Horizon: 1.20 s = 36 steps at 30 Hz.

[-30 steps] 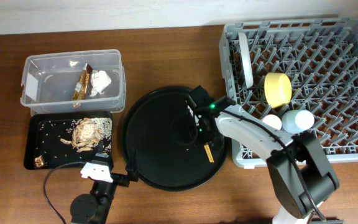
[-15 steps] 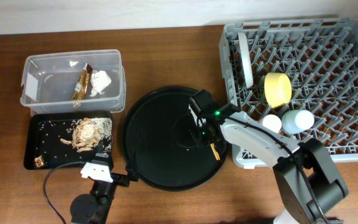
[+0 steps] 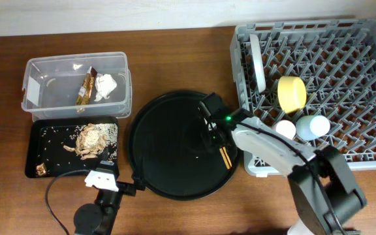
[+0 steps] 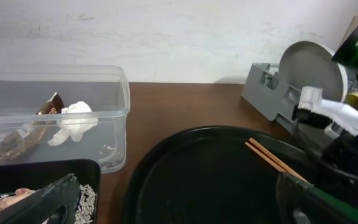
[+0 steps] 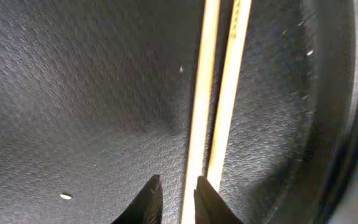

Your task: Sort waste into correct bins and load items into the dishwasher rack

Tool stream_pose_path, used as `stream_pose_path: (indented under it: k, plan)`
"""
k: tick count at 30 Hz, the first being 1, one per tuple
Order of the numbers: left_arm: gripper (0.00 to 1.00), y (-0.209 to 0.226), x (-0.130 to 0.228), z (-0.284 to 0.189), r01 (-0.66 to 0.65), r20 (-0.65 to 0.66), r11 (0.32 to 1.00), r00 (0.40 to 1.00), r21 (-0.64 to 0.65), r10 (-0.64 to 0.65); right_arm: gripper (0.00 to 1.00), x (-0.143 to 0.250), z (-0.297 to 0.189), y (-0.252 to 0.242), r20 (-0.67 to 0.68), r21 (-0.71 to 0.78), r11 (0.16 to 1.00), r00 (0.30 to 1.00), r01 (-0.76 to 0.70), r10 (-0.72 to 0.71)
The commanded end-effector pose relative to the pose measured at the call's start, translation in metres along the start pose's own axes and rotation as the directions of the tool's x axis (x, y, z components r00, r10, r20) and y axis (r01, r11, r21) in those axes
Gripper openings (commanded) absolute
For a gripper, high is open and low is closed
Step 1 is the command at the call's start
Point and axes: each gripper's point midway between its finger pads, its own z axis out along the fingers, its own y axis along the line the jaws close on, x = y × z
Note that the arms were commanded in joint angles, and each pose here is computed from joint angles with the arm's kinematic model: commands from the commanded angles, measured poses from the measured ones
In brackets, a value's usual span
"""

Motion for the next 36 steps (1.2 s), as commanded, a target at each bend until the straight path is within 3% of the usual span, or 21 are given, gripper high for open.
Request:
stream_pose_path:
  k: [1,5,7,11,13,15,17,18,21,23,24,25,26,30,32,36]
  plan:
    - [0.99,-0.001,0.002,0.000,-0.013,-0.003,1.000,1.000,0.008,0.013,0.21,-0.003,0.001,-0.013,0.011,0.068,0.998,1.000,-0.002,0.001]
    - [0.99,-0.001,0.002,0.000,-0.013,-0.003,1.000,1.000,0.008,0.013,0.19,0.015,0.026,-0.004,-0.076,0.018,1.000,0.997,0.004,-0.002]
    - [0.99,-0.001,0.002,0.000,-0.013,-0.003,1.000,1.000,0.008,0.013,0.11,0.023,0.033,0.006,-0.111,-0.029,1.000,0.994,0.004,-0.007]
    - [1.00,-0.001,0.002,0.000,-0.013,-0.003,1.000,1.000,0.008,0.013,0.04,0.019,0.022,0.009,-0.100,-0.053,0.999,0.995,-0.006,0.000]
    - [0.99,-0.001,0.002,0.000,-0.013,-0.003,1.000,1.000,0.008,0.013,0.04,-0.009,-0.023,0.011,-0.008,-0.071,0.997,0.999,-0.042,0.042]
    - [0.99,-0.001,0.002,0.000,-0.013,-0.003,1.000,1.000,0.008,0.013,0.04,-0.047,-0.095,0.003,0.183,-0.077,0.995,0.981,-0.055,0.069]
    - [0.99,-0.001,0.002,0.000,-0.013,-0.003,1.000,1.000,0.008,0.013,0.04,-0.066,-0.156,-0.050,0.362,0.024,0.986,0.921,-0.165,0.145]
    - [0.99,-0.001,0.002,0.000,-0.013,-0.003,1.000,1.000,0.008,0.013,0.04,-0.065,-0.162,-0.068,0.371,0.059,0.984,0.918,-0.171,0.137]
    - [0.99,-0.001,0.002,0.000,-0.013,-0.003,1.000,1.000,0.008,0.013,0.04,-0.044,-0.131,-0.113,0.263,0.132,0.968,0.949,-0.216,0.176]
    - [0.99,-0.001,0.002,0.000,-0.013,-0.003,1.000,1.000,0.008,0.013,0.04,-0.023,-0.077,-0.132,0.108,0.149,0.956,0.965,-0.253,0.239]
    - [1.00,-0.001,0.002,0.000,-0.013,-0.003,1.000,1.000,0.008,0.013,0.12,-0.024,-0.068,-0.122,0.083,0.087,0.964,0.966,-0.250,0.243]
    - [0.99,-0.001,0.002,0.000,-0.013,-0.003,1.000,1.000,0.008,0.013,0.36,-0.025,-0.070,-0.115,0.084,0.047,0.968,0.967,-0.245,0.241]
    - [0.99,-0.001,0.002,0.000,-0.013,-0.003,1.000,1.000,0.008,0.013,0.49,-0.028,-0.079,-0.105,0.106,0.012,0.966,0.961,-0.257,0.254]
    - [0.99,-0.001,0.002,0.000,-0.013,-0.003,1.000,1.000,0.008,0.013,0.49,-0.032,-0.093,-0.037,0.128,-0.059,0.992,0.984,-0.114,0.121]
    - [0.99,-0.001,0.002,0.000,-0.013,-0.003,1.000,1.000,0.008,0.013,0.48,-0.028,-0.067,-0.001,0.103,-0.026,1.000,0.995,-0.013,0.015]
    - [0.99,-0.001,0.002,0.000,-0.013,-0.003,1.000,1.000,0.008,0.013,0.44,-0.011,0.018,-0.005,-0.033,0.085,0.995,0.998,-0.052,0.054]
